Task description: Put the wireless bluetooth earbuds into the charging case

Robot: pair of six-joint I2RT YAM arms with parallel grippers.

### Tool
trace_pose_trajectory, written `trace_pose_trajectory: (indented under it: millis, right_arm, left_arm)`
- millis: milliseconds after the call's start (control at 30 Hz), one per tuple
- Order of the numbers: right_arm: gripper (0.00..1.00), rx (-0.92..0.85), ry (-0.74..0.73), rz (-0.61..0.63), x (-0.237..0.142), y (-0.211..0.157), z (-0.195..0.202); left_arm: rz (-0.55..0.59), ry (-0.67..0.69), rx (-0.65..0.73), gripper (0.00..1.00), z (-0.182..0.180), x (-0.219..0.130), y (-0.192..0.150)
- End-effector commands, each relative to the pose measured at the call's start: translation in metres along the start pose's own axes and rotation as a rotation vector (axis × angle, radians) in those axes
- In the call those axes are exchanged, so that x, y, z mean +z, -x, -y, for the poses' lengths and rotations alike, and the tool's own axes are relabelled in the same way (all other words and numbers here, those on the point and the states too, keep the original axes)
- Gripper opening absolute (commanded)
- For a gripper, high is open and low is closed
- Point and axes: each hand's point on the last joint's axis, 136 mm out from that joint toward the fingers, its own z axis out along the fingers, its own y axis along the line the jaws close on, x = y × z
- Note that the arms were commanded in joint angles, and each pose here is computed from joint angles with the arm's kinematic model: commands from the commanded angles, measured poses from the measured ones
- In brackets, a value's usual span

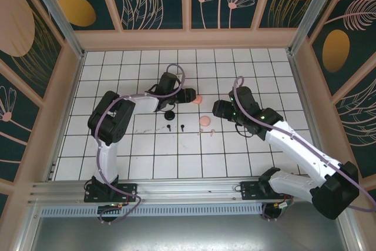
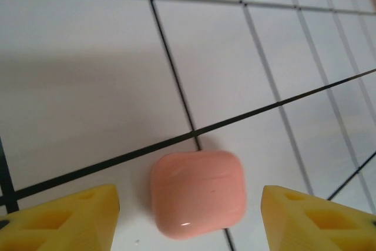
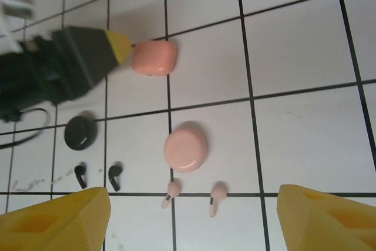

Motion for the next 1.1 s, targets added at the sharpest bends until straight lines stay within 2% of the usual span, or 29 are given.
trace_pose_trajectory:
  millis: [0,233,333,367,433,467,500,533,733,967,1067]
  right_arm:
    - [0.75,-0.017,-0.034,-0.067,0.012,-0.007,0.003]
    - [0.75,0.000,-0.047,-0.172,0.054,-0.024,-0.006]
    - [0.75,-0.086,-0.043,-0.199,0.066,-0.026,-0.016]
    - [0.75,-0.124,-0.056,-0.209,0.071,-0.027,-0.016]
    - [0.75,-0.176,-0.082,-0.230,0.080,-0.028,-0.014]
    - [0.75,-0.183,-0.092,-0.235,0.084,-0.028,-0.012]
    - [0.75,-0.186,-0.101,-0.246,0.090,-0.030,-0.011]
    - [0.75,-0.183,-0.102,-0.250,0.094,-0.030,-0.012]
    - [0.75,-0.152,-0.103,-0.252,0.122,-0.030,-0.017]
    - [0.74,-0.157,-0.089,-0.288,0.154,-0.035,-0.026]
    - [0.74,-0.157,-0.085,-0.291,0.160,-0.036,-0.027]
  left_arm:
    - [0.154,-0.071,0.089,0.64,0.042,-0.046,0.053]
    - [0.367,-0.108,0.159,0.66,0.076,-0.119,0.091]
    - [0.412,-0.110,0.183,0.71,0.080,-0.139,0.092]
    - [0.421,-0.109,0.188,0.76,0.081,-0.144,0.091]
    - [0.437,-0.106,0.195,0.78,0.080,-0.154,0.090]
    - [0.451,-0.106,0.195,0.88,0.080,-0.159,0.091]
    - [0.457,-0.100,0.189,0.89,0.076,-0.162,0.087]
    - [0.474,-0.095,0.182,0.99,0.074,-0.167,0.087]
    - [0.589,-0.061,0.141,0.99,0.061,-0.197,0.088]
    - [0.651,0.048,0.120,0.99,0.041,-0.216,0.087]
    - [0.623,0.069,0.101,0.99,0.040,-0.217,0.088]
